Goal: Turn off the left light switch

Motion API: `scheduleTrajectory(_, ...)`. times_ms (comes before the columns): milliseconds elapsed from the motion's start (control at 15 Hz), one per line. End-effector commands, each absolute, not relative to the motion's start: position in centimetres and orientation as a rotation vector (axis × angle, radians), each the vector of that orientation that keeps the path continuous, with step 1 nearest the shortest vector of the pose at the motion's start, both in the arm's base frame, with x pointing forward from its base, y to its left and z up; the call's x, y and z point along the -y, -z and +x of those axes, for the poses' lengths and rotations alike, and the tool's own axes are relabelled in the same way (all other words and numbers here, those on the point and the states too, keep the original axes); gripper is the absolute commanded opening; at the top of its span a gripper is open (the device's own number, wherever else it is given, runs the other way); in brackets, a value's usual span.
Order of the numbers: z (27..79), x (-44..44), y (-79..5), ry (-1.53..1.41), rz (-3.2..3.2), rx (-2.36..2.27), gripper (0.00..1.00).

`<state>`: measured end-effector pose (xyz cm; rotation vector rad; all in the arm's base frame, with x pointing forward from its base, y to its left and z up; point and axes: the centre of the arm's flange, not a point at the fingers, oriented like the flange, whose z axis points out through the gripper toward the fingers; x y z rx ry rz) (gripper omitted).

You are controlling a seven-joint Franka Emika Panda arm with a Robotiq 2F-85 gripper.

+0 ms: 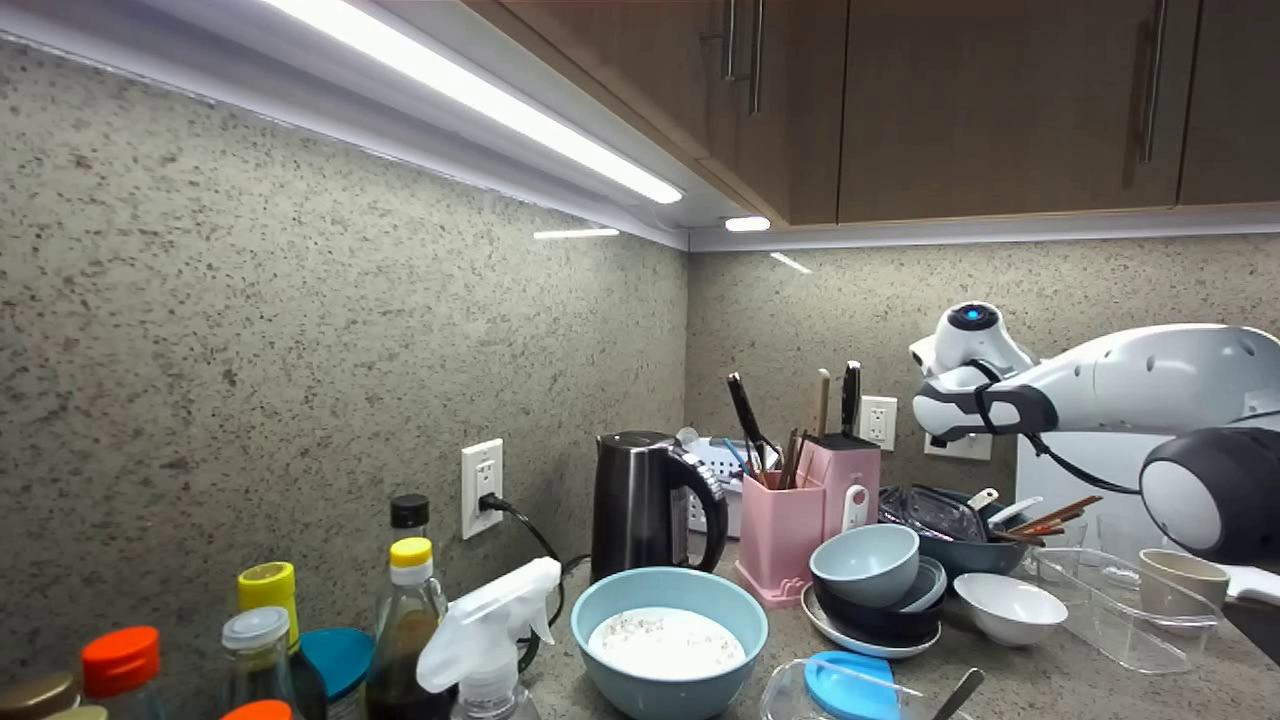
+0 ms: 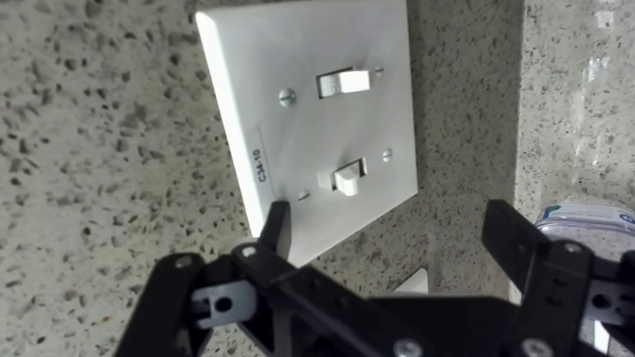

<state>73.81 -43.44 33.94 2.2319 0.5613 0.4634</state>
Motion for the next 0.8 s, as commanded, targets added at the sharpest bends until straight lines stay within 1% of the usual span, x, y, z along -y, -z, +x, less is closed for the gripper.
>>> scheduleTrajectory(0, 74.4, 44.5, -33.2, -0.449, 2.162, -0.56, 1.0)
scheduleTrajectory(333, 74.1, 44.5, -32.1, -0.377, 2.196, -0.577, 1.0)
scheduleTrajectory(467, 73.3, 44.2, -31.7, -0.307, 2.223, -0.577, 1.0)
scheduleTrajectory(733, 73.3, 44.8, -29.9, -0.215, 2.286, -0.568, 1.0)
